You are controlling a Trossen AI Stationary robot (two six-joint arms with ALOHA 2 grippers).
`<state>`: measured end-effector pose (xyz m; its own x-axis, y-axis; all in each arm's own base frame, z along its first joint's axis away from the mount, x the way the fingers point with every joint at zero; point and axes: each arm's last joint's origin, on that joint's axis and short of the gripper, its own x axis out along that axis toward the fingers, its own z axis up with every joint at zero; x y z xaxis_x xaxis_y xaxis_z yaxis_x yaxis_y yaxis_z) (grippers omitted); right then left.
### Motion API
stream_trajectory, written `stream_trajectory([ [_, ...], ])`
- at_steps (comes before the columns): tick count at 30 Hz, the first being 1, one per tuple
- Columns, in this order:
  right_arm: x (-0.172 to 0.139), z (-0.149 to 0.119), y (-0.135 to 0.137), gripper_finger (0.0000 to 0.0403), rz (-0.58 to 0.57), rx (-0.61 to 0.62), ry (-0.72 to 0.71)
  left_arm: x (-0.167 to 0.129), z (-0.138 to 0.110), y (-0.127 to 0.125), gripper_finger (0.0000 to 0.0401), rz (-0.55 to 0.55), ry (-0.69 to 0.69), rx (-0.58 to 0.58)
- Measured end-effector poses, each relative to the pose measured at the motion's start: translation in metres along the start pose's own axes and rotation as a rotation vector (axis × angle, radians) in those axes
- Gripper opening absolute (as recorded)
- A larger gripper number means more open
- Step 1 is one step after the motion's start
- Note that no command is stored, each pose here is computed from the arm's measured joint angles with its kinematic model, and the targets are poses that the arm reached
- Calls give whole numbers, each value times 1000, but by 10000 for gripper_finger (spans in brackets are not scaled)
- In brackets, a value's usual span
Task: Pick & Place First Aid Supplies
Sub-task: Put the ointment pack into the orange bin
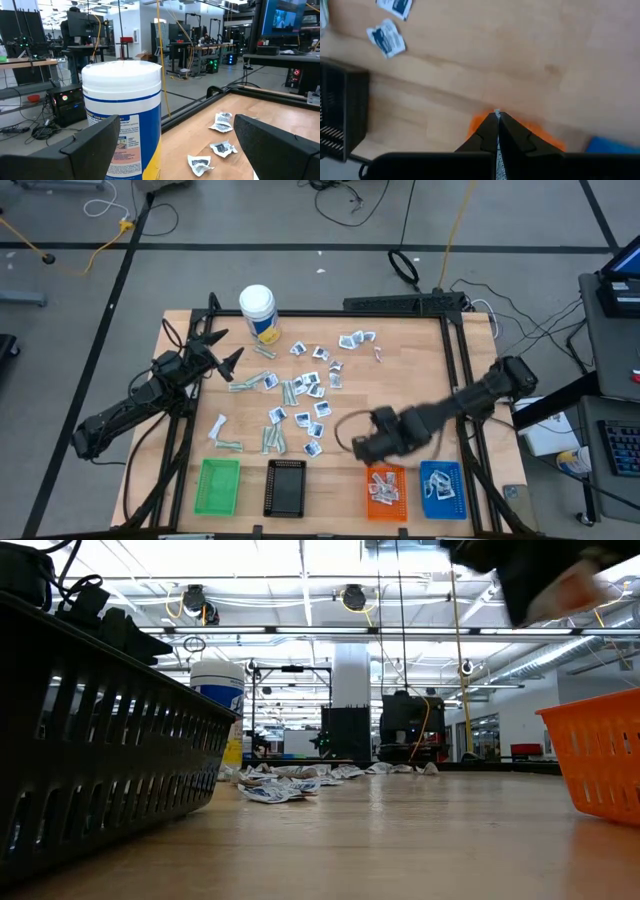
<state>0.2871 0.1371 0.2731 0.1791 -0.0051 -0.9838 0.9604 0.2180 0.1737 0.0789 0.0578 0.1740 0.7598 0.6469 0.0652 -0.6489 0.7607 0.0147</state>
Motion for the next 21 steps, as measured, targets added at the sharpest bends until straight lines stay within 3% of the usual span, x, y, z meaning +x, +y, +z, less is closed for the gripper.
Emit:
stream_trajectory([
  [8, 1, -53, -21, 0, -9, 73, -5, 0, 0, 0, 397, 0, 0, 0],
  [21, 57, -88, -23, 0, -21, 78, 13, 0, 0, 0, 397, 0, 0, 0],
])
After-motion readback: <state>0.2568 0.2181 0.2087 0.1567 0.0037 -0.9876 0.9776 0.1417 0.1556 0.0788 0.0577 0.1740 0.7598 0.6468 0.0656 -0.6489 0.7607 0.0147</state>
